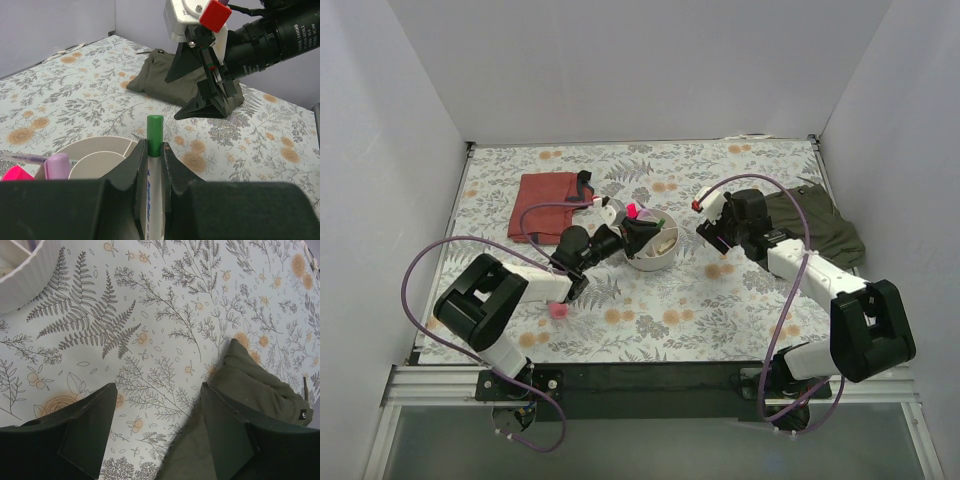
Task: Sort the stationery into containers
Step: Place the pen in the storage box.
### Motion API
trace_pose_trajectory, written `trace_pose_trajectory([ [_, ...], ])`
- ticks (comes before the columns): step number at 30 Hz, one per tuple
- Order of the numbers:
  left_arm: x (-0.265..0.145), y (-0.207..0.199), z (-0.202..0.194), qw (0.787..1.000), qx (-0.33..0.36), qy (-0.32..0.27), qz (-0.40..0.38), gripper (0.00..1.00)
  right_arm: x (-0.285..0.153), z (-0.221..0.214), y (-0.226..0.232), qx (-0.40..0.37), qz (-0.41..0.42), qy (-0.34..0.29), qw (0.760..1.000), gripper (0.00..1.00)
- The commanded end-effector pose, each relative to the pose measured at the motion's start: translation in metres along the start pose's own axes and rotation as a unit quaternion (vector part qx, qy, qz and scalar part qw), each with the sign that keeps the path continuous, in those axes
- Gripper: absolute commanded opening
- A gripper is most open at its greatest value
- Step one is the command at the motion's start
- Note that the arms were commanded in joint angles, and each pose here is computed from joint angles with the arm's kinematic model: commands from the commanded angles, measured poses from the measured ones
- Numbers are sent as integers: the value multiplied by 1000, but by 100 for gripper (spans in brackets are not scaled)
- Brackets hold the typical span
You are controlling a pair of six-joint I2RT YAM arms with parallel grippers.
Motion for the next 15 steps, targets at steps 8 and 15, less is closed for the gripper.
trace_pose_trajectory([
  [8, 12, -7, 23, 998, 33, -41, -26, 0, 12, 6, -9, 8, -1, -5, 1000, 76],
  [15, 13, -1, 14, 999, 29, -36, -21, 0, 14, 6, -6, 8, 8, -10, 1000, 76],
])
Point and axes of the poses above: each gripper's point midway between its finger pads, its own x axis out along the fingers, its own y axis along the line the jaws close on, z = x × y, the point moved 9 cm from there along -x, back along the fingers, and after that the axes turned 15 degrees about -x, right-handed, at the moved point
